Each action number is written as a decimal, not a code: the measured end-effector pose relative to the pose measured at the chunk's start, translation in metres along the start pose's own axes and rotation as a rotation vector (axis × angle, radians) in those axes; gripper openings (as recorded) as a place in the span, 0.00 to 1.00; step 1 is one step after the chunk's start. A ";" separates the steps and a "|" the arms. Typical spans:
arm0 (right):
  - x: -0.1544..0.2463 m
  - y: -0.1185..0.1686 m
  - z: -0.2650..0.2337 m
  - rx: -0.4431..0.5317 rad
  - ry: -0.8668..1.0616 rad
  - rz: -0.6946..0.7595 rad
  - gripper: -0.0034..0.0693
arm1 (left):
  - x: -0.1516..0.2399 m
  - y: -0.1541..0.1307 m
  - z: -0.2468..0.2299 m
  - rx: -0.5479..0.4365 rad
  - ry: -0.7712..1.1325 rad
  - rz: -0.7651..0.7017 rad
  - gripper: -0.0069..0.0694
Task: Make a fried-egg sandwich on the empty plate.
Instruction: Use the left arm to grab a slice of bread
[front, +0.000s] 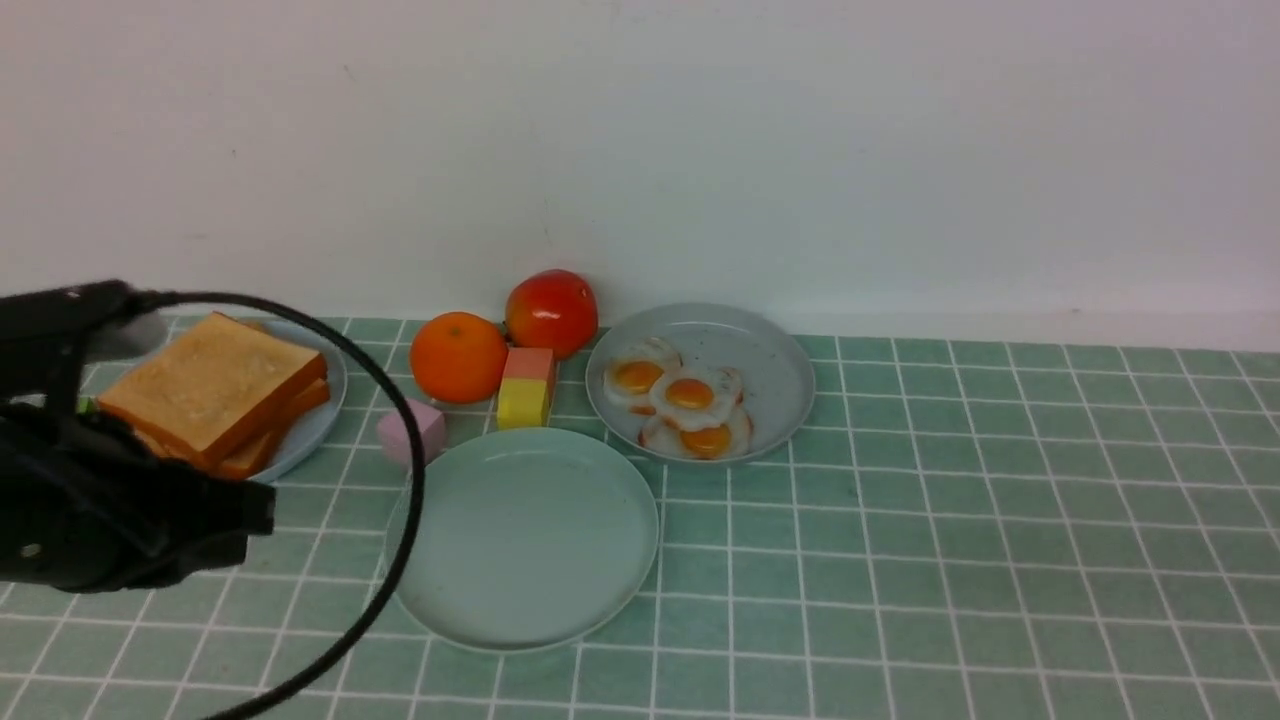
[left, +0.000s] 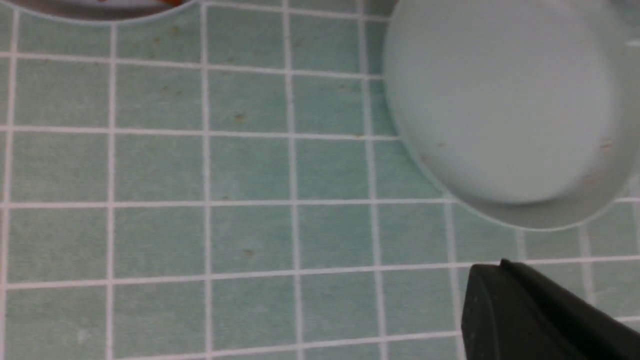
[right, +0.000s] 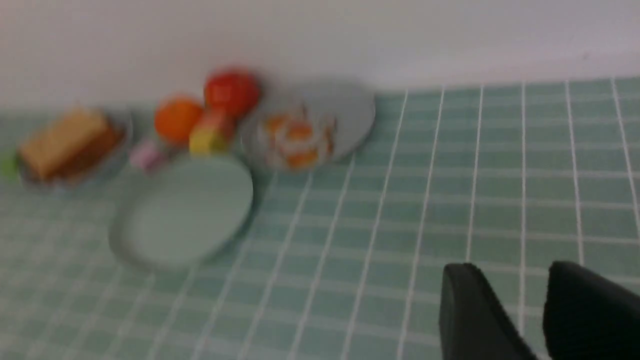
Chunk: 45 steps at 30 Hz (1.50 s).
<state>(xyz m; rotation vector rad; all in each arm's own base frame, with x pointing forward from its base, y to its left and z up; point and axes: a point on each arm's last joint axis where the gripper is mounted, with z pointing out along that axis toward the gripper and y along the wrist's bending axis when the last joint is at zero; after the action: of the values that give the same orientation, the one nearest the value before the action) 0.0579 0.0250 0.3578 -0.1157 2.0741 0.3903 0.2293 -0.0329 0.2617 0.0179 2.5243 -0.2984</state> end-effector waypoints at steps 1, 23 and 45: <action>-0.007 0.002 0.001 0.003 0.051 -0.023 0.38 | -0.001 0.001 0.005 -0.007 0.015 0.004 0.07; -0.038 0.036 0.017 -0.320 0.175 -0.199 0.38 | -0.111 0.041 0.095 -0.297 0.055 0.146 0.33; -0.036 0.036 0.017 -0.329 0.193 -0.202 0.38 | -0.114 0.059 0.147 -0.312 0.102 0.521 0.52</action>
<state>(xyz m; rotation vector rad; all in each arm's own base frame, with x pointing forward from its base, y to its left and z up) 0.0817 0.0618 0.3894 -0.5745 2.1450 0.6120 0.4100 -0.0006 0.1960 0.5674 2.5261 0.3105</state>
